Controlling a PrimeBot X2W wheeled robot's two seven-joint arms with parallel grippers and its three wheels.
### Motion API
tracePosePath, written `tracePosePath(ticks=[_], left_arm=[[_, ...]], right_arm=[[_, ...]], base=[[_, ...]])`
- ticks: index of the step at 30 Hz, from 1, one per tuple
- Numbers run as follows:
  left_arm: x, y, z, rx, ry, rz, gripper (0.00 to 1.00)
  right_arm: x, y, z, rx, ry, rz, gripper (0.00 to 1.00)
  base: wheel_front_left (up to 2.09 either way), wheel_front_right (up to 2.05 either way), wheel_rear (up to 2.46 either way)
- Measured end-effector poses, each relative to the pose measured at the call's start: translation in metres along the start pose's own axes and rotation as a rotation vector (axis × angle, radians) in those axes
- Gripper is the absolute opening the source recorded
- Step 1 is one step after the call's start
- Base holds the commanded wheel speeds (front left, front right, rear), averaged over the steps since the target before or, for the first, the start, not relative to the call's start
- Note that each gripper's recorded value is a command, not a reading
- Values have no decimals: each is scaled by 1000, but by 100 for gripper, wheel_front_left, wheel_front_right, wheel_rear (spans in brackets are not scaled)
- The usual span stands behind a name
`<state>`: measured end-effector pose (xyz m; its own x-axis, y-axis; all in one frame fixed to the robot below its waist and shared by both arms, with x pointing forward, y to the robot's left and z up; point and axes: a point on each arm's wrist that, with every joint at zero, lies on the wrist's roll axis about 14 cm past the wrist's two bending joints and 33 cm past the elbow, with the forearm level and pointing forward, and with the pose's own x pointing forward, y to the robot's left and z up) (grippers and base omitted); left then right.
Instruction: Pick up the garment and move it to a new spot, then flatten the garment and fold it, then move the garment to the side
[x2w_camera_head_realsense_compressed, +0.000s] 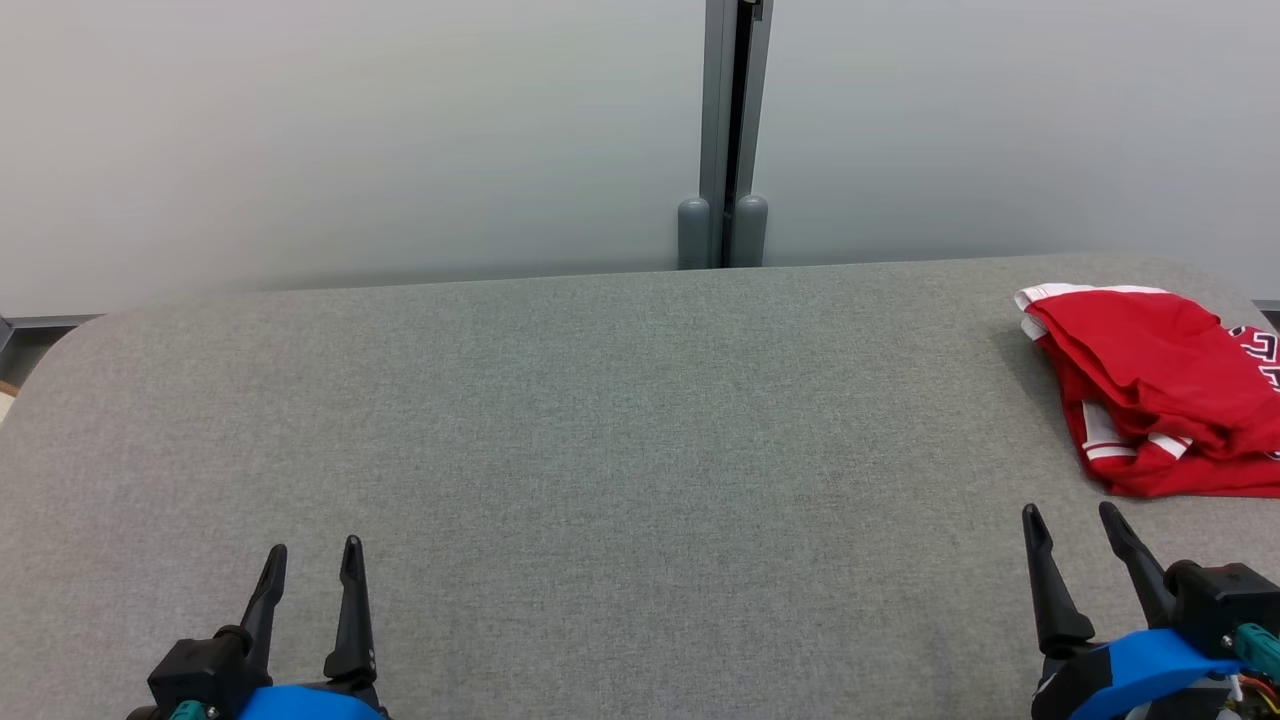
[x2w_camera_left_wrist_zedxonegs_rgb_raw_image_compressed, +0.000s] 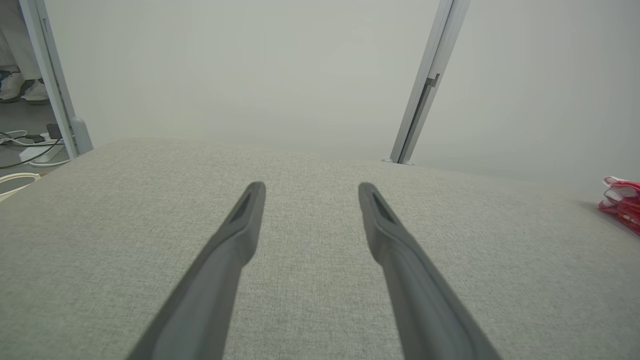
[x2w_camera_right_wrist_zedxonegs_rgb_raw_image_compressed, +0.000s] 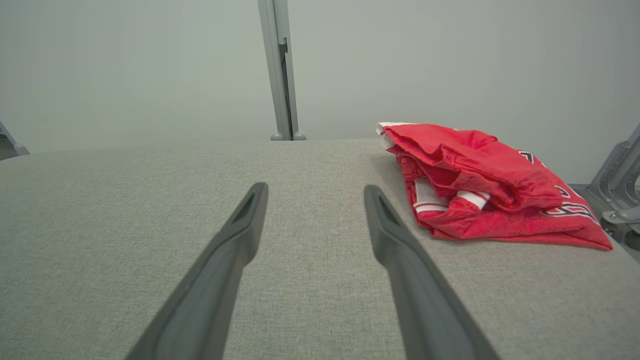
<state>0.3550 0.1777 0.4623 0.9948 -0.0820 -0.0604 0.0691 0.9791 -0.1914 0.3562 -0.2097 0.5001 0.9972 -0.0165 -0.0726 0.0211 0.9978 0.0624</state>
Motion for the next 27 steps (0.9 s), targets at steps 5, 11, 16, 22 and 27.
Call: tracePosePath(ticks=[5,11,16,22,27], left_arm=[[0,0,-1,3,4,-5,100],[-8,-2,-22,-22,69,5,0],[-14,0,-35,-77,113,27,0],[-13,5,-34,-182,119,66,0],[-11,9,-32,-265,115,90,0]], right_arm=[[0,1,-1,3,3,3,100],[-2,1,-18,13,57,0,0],[-5,0,-31,68,100,-9,0],[-4,1,-32,189,96,-14,0],[-4,1,-31,281,91,-17,0]], base=[[0,0,0],[0,0,0],[0,0,0],[0,0,0],[0,0,0]])
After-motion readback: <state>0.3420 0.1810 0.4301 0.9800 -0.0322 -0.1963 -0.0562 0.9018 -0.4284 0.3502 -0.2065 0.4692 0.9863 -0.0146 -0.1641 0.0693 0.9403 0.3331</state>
